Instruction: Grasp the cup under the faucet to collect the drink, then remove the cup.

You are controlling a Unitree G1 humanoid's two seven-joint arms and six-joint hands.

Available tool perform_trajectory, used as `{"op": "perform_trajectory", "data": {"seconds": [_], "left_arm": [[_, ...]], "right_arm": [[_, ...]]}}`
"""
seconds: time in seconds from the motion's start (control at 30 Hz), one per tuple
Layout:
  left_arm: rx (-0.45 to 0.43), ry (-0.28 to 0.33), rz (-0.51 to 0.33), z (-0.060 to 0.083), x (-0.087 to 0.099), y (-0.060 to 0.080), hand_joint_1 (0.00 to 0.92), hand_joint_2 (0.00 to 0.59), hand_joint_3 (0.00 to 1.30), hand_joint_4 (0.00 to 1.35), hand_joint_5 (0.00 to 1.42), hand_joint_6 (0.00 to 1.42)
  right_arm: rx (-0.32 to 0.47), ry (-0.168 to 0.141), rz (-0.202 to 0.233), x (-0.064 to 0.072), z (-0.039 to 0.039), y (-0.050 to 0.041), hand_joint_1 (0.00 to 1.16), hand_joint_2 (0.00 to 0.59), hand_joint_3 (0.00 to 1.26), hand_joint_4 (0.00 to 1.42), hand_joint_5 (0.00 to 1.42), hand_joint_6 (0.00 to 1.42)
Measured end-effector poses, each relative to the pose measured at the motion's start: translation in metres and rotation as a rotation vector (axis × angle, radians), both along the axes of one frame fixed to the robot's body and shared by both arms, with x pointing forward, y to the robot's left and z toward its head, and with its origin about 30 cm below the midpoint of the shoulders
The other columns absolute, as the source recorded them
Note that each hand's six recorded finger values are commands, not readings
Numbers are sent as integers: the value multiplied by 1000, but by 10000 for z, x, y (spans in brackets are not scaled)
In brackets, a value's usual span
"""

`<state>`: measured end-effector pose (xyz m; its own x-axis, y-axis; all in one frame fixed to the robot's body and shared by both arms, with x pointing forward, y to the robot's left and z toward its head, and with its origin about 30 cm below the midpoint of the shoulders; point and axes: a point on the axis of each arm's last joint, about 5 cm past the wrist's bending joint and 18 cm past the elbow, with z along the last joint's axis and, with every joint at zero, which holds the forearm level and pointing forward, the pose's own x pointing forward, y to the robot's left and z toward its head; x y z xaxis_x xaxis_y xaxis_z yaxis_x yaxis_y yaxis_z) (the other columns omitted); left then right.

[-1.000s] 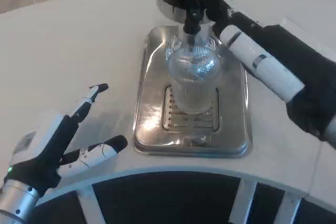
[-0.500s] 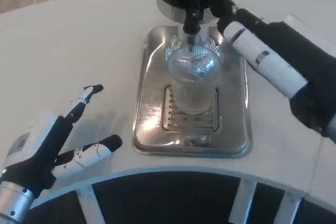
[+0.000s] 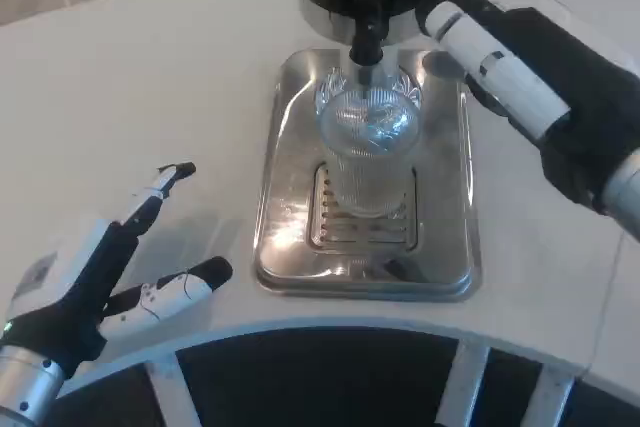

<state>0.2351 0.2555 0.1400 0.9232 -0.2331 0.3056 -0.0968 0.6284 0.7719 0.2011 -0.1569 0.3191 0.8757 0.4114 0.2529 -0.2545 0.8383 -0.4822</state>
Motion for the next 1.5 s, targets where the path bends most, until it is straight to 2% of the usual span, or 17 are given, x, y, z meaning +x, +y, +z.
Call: {"op": "perform_trajectory", "data": {"seconds": [0.13, 0.33, 0.47, 0.57, 0.73, 0.83, 0.9, 1.1, 1.2, 1.37, 1.5], "left_arm": [[0, 1, 1, 0, 0, 0, 39, 90, 130, 52, 120, 204], [0, 1, 1, -1, 0, 1, 39, 90, 130, 55, 120, 204], [0, 5, 4, -8, 1, 5, 39, 90, 130, 55, 120, 204], [0, 13, 6, -17, 2, 12, 39, 90, 130, 55, 120, 204], [-1, 21, 10, -27, 5, 20, 39, 90, 130, 55, 120, 204], [-1, 21, 10, -28, 5, 20, 39, 90, 130, 55, 120, 204], [-1, 21, 10, -28, 5, 20, 39, 90, 130, 55, 120, 204], [0, 21, 9, -28, 5, 20, 39, 90, 130, 55, 120, 204], [-1, 21, 9, -27, 5, 20, 39, 90, 130, 55, 120, 204], [-1, 21, 10, -27, 5, 20, 39, 90, 130, 55, 120, 204], [-1, 21, 10, -27, 5, 20, 39, 90, 130, 55, 120, 204]], "right_arm": [[-1, -13, 9, -28, -7, 6, 0, 539, 0, 0, 0, 48], [-3, -6, 25, -52, -44, 26, 0, 539, 0, 0, 0, 48], [-8, 19, 34, -5, -61, 54, 0, 539, 0, 0, 0, 48], [-10, 26, 34, 41, -44, 64, 0, 539, 0, 0, 0, 48], [-19, 59, 36, 125, -56, 92, 0, 539, 0, 0, 0, 48], [-20, 45, 44, 147, -14, 115, 0, 539, 0, 0, 0, 48], [-20, 47, 42, 178, 4, 121, 0, 539, 0, 0, 0, 48], [-33, 37, 53, 235, 14, 143, 0, 539, 0, 0, 0, 48], [-55, 25, 72, 235, 22, 183, 0, 539, 0, 0, 0, 48], [-91, 7, 69, 237, 36, 222, 0, 539, 0, 0, 0, 48], [-151, -10, 69, 241, 71, 248, 0, 534, 0, 0, 0, 48]]}}
